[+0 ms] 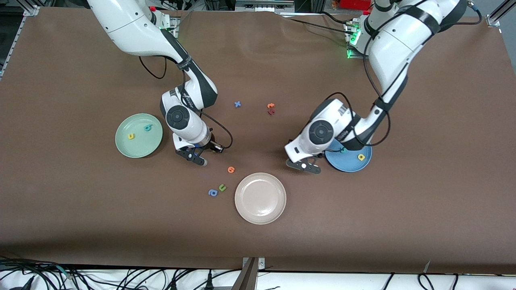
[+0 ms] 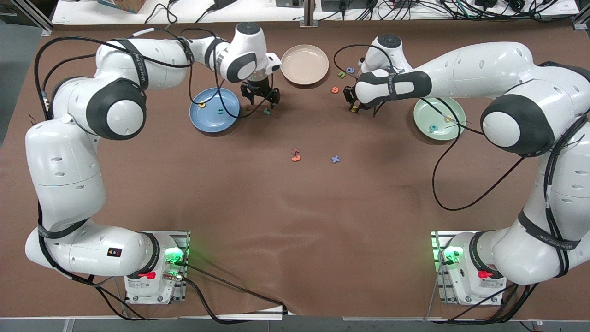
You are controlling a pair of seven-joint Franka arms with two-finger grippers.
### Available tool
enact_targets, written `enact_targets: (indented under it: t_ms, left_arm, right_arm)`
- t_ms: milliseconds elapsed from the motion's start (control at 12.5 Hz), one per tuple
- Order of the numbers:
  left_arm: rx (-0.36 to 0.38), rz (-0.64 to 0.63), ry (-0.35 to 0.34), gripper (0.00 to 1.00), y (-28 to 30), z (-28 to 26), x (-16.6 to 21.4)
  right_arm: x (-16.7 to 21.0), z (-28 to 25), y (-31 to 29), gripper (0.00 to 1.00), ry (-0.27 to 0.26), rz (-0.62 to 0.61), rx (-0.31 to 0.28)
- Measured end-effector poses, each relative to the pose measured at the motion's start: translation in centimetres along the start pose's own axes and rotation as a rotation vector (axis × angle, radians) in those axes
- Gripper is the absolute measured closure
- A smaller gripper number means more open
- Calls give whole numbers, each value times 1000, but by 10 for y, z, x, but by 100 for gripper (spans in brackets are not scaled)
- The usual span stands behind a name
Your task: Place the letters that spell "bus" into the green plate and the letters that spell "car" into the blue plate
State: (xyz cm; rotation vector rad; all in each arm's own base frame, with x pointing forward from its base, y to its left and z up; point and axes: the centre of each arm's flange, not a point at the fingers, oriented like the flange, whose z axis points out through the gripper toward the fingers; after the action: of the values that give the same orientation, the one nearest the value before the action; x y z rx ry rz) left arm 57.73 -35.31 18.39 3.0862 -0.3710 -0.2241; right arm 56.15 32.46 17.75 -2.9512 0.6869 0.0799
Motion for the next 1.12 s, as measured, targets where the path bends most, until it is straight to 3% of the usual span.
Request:
enact_targets:
  t_ms: [240,480,720,880,960,1120]
  left_arm:
    - [0,-2,10,21,19,13,-7]
    - [17,-1,11,36,11,17,-7]
    - [23,6,15,42,12,16,-8]
    - [24,9,17,56,12,15,-8]
    - [24,9,17,57,12,15,-9]
    - [27,10,16,72,11,13,-10]
  right_arm:
    - [2,-11,5,77,-30,3,-53]
    - [36,-68,38,77,-63,-34,-162]
    - [69,-127,98,77,-149,-105,-268]
    - [93,-138,154,77,-198,-165,-295]
    - [101,-133,183,77,-222,-187,-303]
    - [108,-111,238,77,-257,-225,-309]
